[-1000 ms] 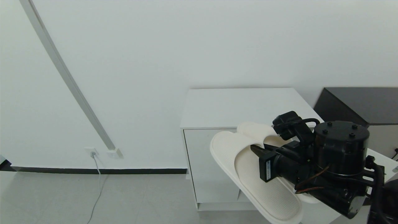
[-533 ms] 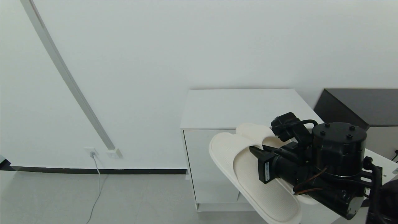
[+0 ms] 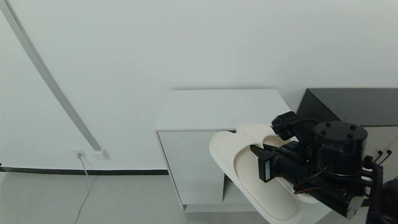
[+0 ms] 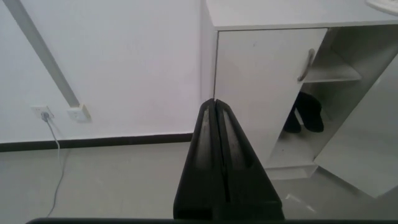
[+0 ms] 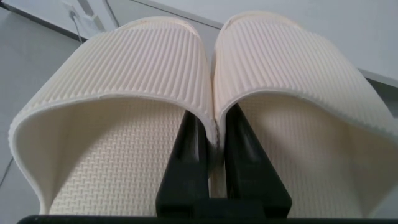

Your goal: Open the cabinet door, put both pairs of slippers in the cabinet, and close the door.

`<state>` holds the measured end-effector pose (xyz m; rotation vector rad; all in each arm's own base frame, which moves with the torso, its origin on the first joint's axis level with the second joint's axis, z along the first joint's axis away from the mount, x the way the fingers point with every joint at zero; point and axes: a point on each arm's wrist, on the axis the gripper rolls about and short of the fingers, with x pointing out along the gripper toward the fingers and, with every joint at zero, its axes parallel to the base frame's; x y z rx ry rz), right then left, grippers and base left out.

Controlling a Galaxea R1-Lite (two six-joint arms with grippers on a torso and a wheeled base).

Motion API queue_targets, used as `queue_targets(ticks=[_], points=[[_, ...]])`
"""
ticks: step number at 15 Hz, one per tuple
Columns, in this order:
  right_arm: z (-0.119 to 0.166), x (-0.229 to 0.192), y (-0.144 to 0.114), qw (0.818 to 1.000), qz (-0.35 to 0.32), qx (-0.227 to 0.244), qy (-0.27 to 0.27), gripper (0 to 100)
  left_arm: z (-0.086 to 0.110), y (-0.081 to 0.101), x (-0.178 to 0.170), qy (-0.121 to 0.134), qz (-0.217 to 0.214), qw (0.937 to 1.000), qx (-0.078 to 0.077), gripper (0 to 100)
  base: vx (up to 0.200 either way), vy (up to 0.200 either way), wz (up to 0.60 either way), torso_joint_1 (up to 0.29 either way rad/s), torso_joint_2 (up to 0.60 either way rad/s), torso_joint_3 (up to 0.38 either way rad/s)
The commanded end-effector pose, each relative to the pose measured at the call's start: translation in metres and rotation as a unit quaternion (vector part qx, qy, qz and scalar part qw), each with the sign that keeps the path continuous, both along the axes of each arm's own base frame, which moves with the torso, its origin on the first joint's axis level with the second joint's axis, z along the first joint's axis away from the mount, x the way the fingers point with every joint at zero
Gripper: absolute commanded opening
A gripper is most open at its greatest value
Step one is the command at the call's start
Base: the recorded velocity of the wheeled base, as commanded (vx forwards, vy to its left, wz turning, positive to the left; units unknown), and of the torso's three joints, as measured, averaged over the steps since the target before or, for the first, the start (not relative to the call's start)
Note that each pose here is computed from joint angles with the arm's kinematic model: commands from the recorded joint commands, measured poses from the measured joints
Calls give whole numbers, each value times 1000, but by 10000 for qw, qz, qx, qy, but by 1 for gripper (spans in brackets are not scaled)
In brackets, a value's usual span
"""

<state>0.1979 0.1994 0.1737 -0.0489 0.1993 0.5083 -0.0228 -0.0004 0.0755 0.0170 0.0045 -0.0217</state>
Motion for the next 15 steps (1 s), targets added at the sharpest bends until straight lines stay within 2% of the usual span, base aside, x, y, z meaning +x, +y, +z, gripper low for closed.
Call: queue_targets(ticks=[1, 5, 15], points=[[1, -1, 0, 10000, 8, 9, -7, 0, 0, 0, 0, 0, 1, 10000, -1, 0, 0, -200, 0, -2, 2, -2], [1, -3, 1, 10000, 47, 8, -8, 0, 0, 0, 0, 0, 1, 10000, -1, 0, 0, -200, 0, 4, 4, 1], [-4, -2, 2, 10000, -28, -71, 42, 0, 0, 0, 0, 0, 1, 10000, -1, 0, 0, 0, 0, 0, 0, 0]])
